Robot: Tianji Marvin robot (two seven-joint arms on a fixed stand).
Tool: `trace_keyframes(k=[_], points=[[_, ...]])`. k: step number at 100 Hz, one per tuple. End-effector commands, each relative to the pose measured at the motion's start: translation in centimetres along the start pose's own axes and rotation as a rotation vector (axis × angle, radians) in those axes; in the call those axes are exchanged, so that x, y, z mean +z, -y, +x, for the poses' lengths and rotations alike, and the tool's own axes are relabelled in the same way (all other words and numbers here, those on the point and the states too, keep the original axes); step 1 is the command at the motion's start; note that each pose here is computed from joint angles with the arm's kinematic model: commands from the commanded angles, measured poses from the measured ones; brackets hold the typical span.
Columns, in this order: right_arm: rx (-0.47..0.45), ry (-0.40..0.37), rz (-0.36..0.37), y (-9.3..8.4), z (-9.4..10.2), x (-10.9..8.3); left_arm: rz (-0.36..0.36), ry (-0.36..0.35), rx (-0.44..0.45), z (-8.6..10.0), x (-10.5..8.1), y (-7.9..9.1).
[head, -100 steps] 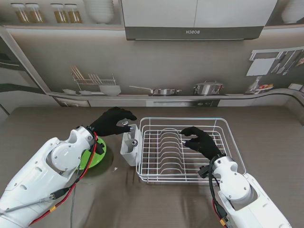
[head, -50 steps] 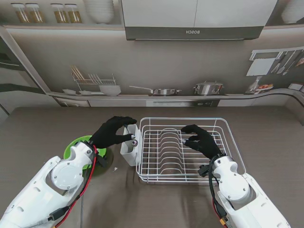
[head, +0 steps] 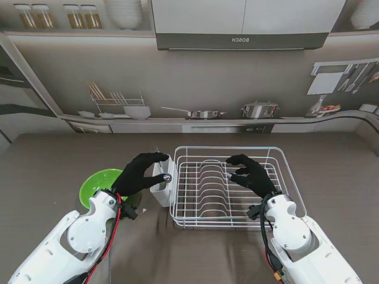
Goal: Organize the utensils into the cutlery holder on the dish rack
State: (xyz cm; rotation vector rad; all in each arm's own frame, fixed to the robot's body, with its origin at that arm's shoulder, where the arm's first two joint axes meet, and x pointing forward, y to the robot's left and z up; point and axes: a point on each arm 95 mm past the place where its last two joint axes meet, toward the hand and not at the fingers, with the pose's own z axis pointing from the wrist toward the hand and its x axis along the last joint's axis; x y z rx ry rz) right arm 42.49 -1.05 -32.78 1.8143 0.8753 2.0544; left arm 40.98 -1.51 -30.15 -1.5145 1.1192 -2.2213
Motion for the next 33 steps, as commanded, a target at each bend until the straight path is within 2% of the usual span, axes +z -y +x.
trace_keyframes(k=[1, 33], points=[[0.004, -0.005, 0.015, 0.38, 0.24, -0.2, -0.014, 0.002, -0.022, 0.02, -0.17, -0.73], [0.002, -0.003, 0.015, 0.2, 0.61, -0.52, 0.004, 0.011, -0.037, -0.31, -0.52, -1.01]])
